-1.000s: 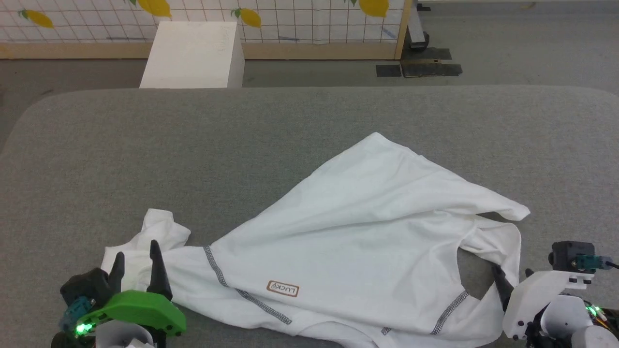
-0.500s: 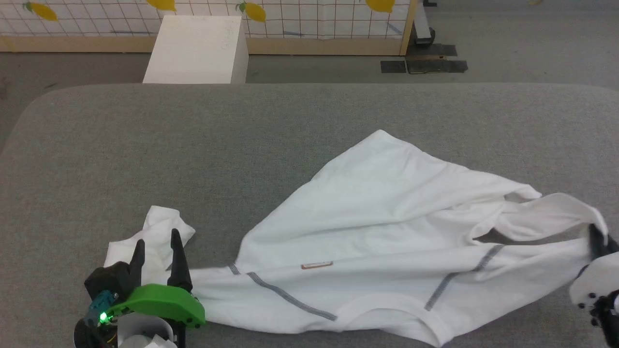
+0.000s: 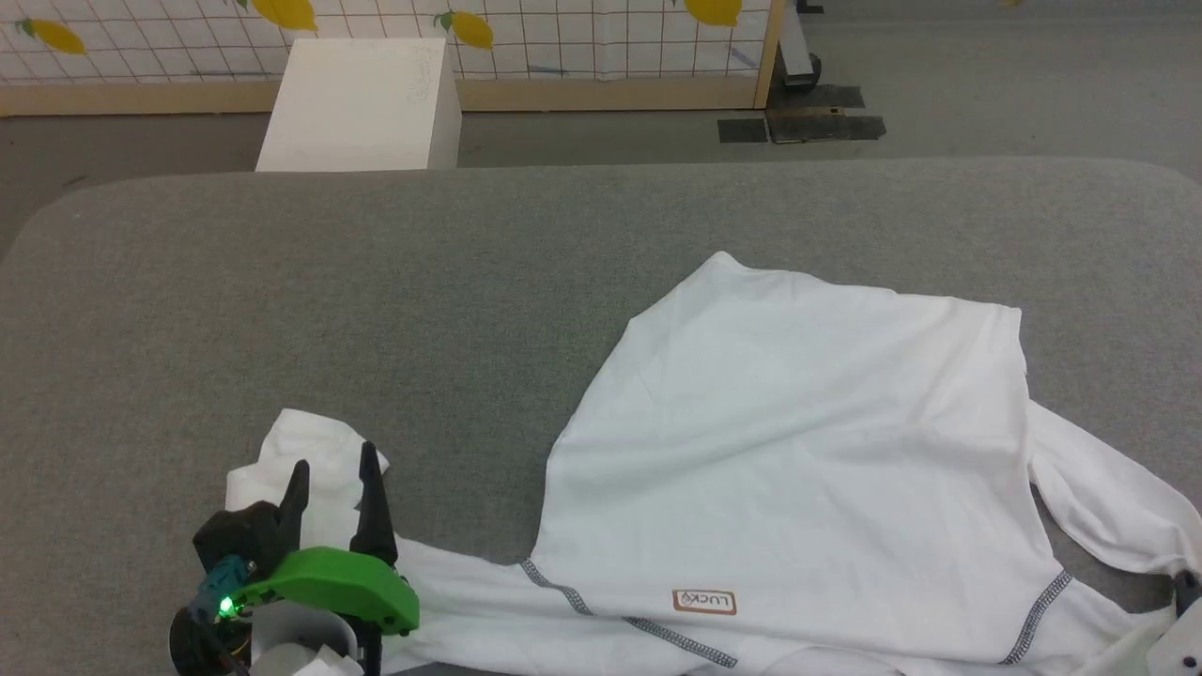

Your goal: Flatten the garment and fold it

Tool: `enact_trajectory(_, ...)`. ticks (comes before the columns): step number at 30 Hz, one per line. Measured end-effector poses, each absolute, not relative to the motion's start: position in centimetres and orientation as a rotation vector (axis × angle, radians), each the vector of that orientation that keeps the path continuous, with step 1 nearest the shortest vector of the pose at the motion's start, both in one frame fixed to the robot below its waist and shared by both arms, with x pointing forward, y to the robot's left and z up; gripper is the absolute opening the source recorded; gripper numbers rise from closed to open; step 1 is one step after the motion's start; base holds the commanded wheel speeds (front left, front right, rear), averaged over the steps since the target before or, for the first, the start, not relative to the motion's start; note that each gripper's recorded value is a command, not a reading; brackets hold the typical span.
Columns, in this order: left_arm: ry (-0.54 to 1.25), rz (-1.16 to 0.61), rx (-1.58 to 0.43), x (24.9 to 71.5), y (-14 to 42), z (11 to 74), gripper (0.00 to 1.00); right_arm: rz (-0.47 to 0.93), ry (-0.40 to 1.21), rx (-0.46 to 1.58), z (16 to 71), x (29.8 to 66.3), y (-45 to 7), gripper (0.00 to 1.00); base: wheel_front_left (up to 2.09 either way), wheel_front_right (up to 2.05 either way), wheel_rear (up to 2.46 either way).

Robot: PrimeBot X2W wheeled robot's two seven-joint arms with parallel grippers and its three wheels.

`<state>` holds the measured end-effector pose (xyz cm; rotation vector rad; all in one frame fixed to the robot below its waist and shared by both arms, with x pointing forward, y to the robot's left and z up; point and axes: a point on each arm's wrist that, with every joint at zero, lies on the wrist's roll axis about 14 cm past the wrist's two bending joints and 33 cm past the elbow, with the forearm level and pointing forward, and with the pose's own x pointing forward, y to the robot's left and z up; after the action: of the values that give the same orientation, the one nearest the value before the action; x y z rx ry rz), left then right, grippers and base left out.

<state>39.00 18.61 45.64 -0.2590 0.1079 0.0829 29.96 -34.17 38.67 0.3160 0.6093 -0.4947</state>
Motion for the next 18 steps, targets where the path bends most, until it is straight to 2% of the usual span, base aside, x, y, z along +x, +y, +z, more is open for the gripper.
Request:
enact_trajectory(5, 0.124, -0.009, -0.254, 39.3, 16.3, 45.9, 1.0, -0.424, 0.357, 0.162, 43.8, 33.6, -33.5, 1.0, 0.0, 0.0, 0.0)
enact_trajectory(9, 0.166, -0.166, -0.243, 40.4, 11.8, 46.4, 1.0, -0.298, 0.157, 0.074, 48.5, 36.6, -30.2, 1.0, 0.0, 0.0, 0.0)
enact_trajectory(13, 0.282, -0.316, -0.186, 41.7, 7.6, 45.8, 1.0, -0.179, 0.12, 0.055, 49.2, 37.6, -26.4, 1.0, 0.0, 0.0, 0.0)
enact_trajectory(18, 0.395, -0.446, -0.092, 44.4, 3.9, 45.6, 1.0, -0.13, 0.123, 0.064, 49.0, 38.0, -24.8, 1.0, 0.0, 0.0, 0.0)
